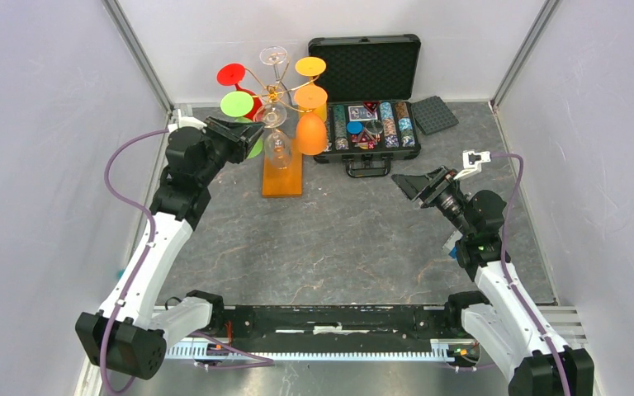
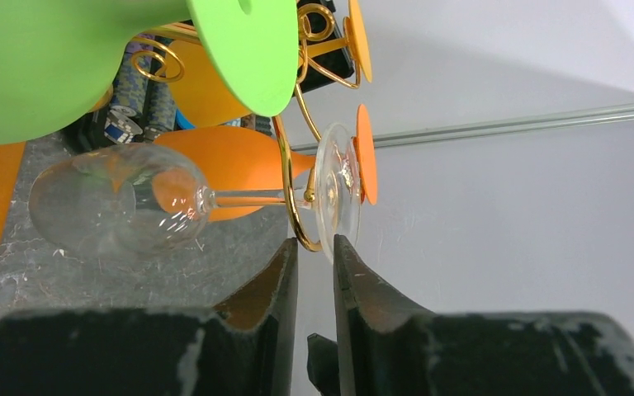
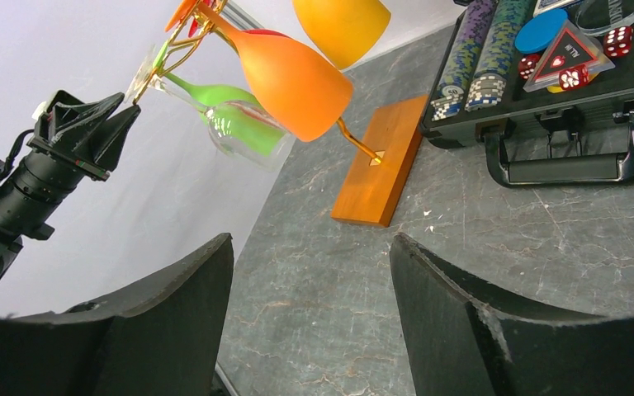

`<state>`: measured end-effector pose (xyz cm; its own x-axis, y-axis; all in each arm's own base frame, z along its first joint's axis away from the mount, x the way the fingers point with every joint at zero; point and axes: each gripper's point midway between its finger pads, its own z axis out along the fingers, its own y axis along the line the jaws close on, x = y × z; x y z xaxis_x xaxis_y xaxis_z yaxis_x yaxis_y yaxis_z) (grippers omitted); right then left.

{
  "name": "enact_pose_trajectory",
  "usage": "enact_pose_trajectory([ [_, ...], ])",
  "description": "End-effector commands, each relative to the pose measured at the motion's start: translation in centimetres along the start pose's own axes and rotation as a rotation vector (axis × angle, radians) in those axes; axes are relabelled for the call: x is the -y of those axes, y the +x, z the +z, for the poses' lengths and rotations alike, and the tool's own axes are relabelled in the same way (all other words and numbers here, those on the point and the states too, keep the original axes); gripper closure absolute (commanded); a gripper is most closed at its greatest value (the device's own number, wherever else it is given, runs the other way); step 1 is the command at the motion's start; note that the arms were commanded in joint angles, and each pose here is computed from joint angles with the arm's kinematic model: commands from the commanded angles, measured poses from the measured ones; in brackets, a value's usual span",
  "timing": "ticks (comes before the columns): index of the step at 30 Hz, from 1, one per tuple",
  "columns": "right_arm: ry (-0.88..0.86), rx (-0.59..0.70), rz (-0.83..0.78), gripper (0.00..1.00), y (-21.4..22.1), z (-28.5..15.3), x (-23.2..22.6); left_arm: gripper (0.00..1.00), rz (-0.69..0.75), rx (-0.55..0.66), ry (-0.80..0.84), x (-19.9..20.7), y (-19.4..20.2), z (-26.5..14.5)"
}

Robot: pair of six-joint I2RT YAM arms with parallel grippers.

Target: Take the wine glass off the wine glass rack

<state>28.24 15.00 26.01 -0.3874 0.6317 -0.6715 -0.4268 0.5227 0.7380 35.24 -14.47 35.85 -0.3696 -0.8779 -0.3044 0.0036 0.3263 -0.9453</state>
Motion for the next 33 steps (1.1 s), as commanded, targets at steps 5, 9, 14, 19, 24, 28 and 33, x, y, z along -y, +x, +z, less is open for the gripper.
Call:
enact_pose_trajectory([
  [5,-0.001,0.025,-0.014,0.26,-0.4,0.0,0.0,0.75,-0.001,0.030,0.089,3.9,-1.1,-1.8],
  [9,0.004,0.026,-0.011,0.26,-0.3,0.0,0.1,0.72,-0.001,0.024,0.102,4.5,-1.1,-1.9],
  [14,0.010,0.025,-0.006,0.26,-0.2,0.0,0.3,0.61,0.034,0.075,0.062,3.7,-2.0,-1.8],
  [19,0.015,0.026,-0.005,0.26,-0.2,0.0,0.4,0.54,0.072,0.120,0.026,3.1,-2.9,-1.7],
  [24,0.020,0.023,-0.003,0.26,-0.1,0.0,0.6,0.60,0.093,0.128,0.025,3.2,-3.2,-1.2],
  [28,0.022,0.021,-0.004,0.26,0.0,0.0,0.6,0.63,0.108,0.132,0.026,3.3,-3.3,-0.8],
  [33,0.026,0.018,-0.010,0.26,0.0,0.1,0.8,0.65,0.131,0.137,0.020,3.3,-3.6,-0.1],
])
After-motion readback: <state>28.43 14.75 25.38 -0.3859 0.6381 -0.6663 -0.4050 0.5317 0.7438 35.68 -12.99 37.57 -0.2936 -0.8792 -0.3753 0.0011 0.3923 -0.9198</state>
